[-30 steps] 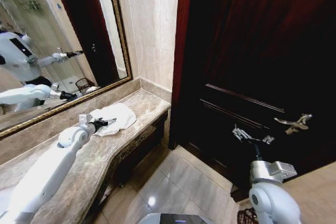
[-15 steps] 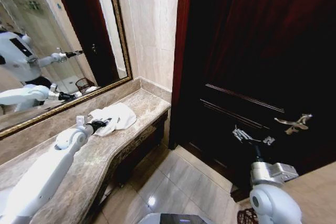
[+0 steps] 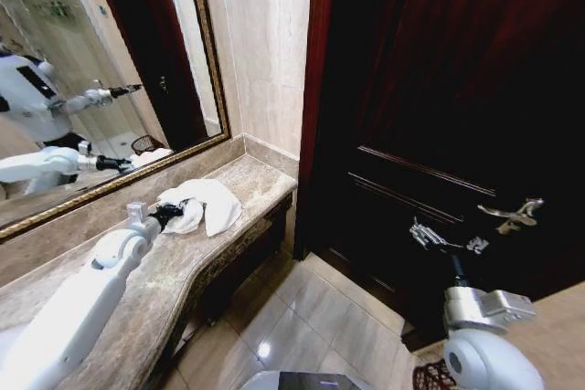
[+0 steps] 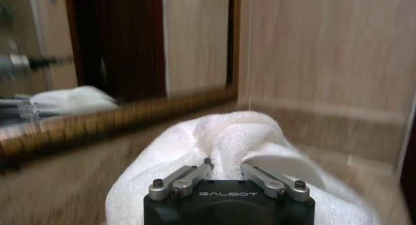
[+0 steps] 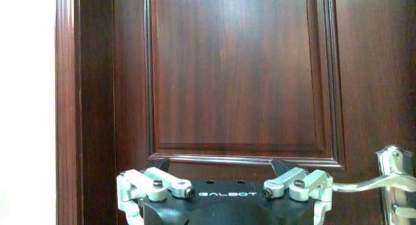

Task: Discard the used towel into the hamper.

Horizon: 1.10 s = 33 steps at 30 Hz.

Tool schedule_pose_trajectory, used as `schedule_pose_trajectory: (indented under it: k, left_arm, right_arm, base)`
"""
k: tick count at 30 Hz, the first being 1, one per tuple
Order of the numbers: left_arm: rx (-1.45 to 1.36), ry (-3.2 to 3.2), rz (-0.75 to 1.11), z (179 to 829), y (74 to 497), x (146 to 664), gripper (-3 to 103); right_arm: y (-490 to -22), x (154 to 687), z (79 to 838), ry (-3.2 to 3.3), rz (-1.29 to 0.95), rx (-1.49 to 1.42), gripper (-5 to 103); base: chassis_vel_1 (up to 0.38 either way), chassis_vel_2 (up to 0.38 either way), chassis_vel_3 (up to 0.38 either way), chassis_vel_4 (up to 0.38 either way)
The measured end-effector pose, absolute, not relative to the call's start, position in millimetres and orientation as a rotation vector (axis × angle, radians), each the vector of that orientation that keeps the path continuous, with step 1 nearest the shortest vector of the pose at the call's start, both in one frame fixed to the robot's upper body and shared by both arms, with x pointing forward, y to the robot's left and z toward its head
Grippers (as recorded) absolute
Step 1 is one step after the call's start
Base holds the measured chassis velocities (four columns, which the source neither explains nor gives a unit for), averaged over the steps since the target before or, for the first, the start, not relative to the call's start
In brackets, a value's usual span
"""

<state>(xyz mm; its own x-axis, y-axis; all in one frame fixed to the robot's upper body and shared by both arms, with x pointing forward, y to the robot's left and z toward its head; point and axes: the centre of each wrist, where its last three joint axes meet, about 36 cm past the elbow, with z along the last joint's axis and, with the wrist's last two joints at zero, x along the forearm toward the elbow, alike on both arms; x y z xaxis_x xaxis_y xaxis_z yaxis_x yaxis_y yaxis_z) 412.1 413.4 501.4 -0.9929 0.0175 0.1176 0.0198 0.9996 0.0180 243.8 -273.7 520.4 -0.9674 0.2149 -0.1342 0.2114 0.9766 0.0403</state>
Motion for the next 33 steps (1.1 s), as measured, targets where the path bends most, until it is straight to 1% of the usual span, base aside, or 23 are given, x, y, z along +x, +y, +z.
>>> schedule_pose_trajectory:
  k: [2,4,6,8,9,10,13,15,17,21,25,28,33]
  left_arm:
    - [-0.025,-3.071,-0.01,510.9,404.0,398.8,5]
    - [-0.012,-3.145,0.051,530.4,384.0,369.1,5]
    - [-0.011,-3.156,0.061,533.9,380.9,364.6,5]
    - [0.013,-3.222,0.11,553.0,363.9,337.8,5]
    - [0.013,-3.222,0.11,553.0,363.9,337.8,5]
    - [0.023,-3.257,0.12,562.2,356.2,325.0,5]
    - [0.016,-3.331,0.071,582.2,337.9,292.3,5]
    - [-0.004,-3.34,0.038,585.3,333.2,283.8,5]
    - [-0.034,-3.345,-0.026,585.8,325.5,269.1,5]
    - [-0.052,-3.344,-0.087,574.8,320.0,251.1,5]
    - [-0.07,-3.359,-0.113,556.6,316.7,236.0,5]
    - [-0.069,-3.34,-0.098,548.0,313.7,229.6,5]
    - [-0.076,-3.329,-0.112,537.1,304.9,225.5,5]
  right_arm:
    - [-272.7,242.7,522.5,2.982,0.039,0.318,100]
    - [-270.1,241.5,528.0,2.976,0.08,0.303,100]
    - [-269.8,241.5,528.6,2.978,0.094,0.302,100]
    - [-269.1,241.5,529.8,2.992,0.14,0.303,100]
    - [-269.1,241.5,529.8,2.992,0.14,0.303,100]
    - [-269.6,241.4,530.1,2.99,0.132,0.305,100]
    - [-271.9,241.4,531.0,2.987,0.107,0.304,100]
    - [-273.0,241.4,531.4,2.989,0.105,0.303,100]
    - [-276.1,241.6,532.7,2.991,0.098,0.298,100]
    - [-284.2,240.6,535.4,2.991,0.089,0.298,100]
    - [-292.3,236.8,536.1,2.999,0.078,0.29,100]
    - [-297.1,234.4,536.7,3.006,0.089,0.273,100]
    - [-303.5,234.1,540.0,3.009,0.086,0.24,100]
  base:
    - [0.0,0.0,0.0,0.0]
    - [0.0,0.0,0.0,0.0]
    - [0.0,0.0,0.0,0.0]
    - [0.0,0.0,0.0,0.0]
    - [0.0,0.0,0.0,0.0]
    - [0.0,0.0,0.0,0.0]
    - [0.0,0.0,0.0,0.0]
    - [0.0,0.0,0.0,0.0]
    - [0.0,0.0,0.0,0.0]
    - [0.0,0.0,0.0,0.0]
    - [0.0,0.0,0.0,0.0]
    - [0.0,0.0,0.0,0.0]
    - [0.0,0.0,0.0,0.0]
